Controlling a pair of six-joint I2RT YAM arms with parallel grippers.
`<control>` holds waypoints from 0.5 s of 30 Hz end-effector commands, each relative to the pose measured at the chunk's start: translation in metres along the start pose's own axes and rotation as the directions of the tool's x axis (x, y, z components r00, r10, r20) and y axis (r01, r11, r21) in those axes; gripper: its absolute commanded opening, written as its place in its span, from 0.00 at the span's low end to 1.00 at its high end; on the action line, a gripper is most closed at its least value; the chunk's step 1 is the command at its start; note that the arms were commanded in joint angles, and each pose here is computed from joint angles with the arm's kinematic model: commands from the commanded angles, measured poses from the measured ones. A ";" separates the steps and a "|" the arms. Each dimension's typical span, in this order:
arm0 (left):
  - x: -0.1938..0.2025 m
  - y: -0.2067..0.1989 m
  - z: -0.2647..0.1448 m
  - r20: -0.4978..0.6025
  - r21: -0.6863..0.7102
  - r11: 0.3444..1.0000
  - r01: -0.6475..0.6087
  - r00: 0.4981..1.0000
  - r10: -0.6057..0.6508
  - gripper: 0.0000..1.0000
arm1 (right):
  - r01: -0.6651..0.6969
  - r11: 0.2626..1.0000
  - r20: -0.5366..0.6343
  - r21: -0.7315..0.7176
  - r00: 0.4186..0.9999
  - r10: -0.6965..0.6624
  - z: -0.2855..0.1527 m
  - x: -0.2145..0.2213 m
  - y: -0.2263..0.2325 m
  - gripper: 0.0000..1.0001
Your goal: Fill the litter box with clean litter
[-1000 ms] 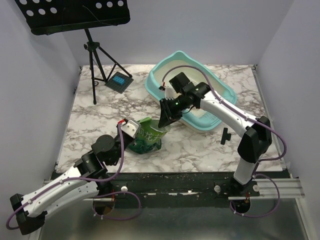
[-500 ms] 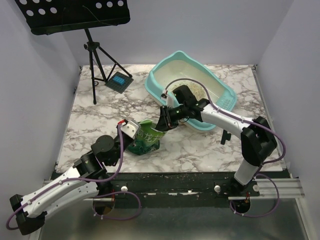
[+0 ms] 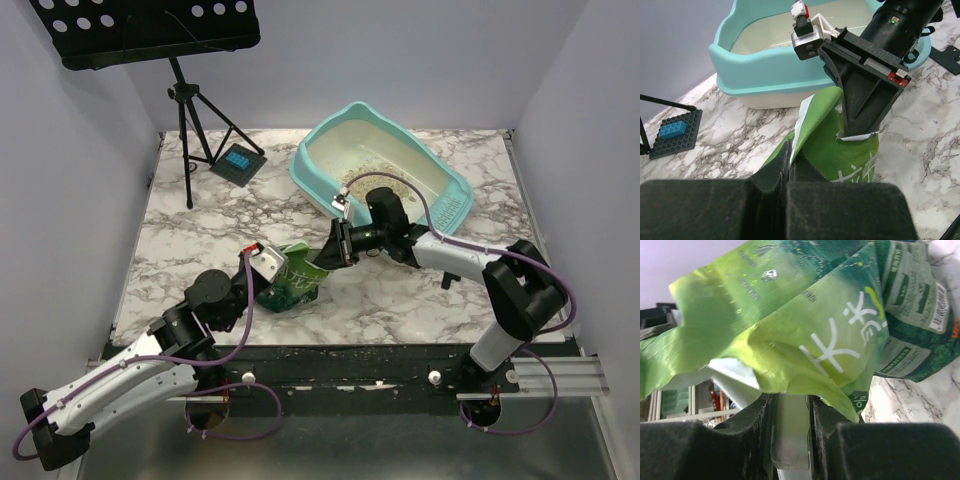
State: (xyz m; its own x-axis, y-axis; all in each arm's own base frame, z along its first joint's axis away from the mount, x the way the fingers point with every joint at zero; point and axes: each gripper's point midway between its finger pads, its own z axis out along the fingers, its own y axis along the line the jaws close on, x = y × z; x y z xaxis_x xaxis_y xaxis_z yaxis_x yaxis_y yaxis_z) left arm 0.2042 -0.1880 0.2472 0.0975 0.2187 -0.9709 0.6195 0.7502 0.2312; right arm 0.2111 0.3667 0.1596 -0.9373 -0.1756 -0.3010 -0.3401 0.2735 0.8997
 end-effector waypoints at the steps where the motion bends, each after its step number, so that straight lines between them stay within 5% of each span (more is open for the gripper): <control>1: -0.008 -0.006 0.003 0.041 0.035 0.999 -0.018 0.999 0.017 0.00 | 0.094 0.974 -0.007 -0.204 0.995 -0.098 -0.017 0.007 0.051 0.00; 15: -0.003 -0.019 0.005 0.052 0.105 0.993 -0.044 0.998 0.039 0.00 | 0.135 0.948 0.101 -0.288 0.989 -0.111 -0.061 0.012 0.063 0.00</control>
State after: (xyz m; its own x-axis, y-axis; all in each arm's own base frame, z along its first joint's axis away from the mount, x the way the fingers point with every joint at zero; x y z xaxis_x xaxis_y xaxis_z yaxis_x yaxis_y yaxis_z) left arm 0.2020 -0.1954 0.2441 0.1250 0.2414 -0.9623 0.6504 0.7126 0.2632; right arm 0.2010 0.3397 0.1945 -0.9362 -0.0783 -0.3426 -0.3497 0.1106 0.9303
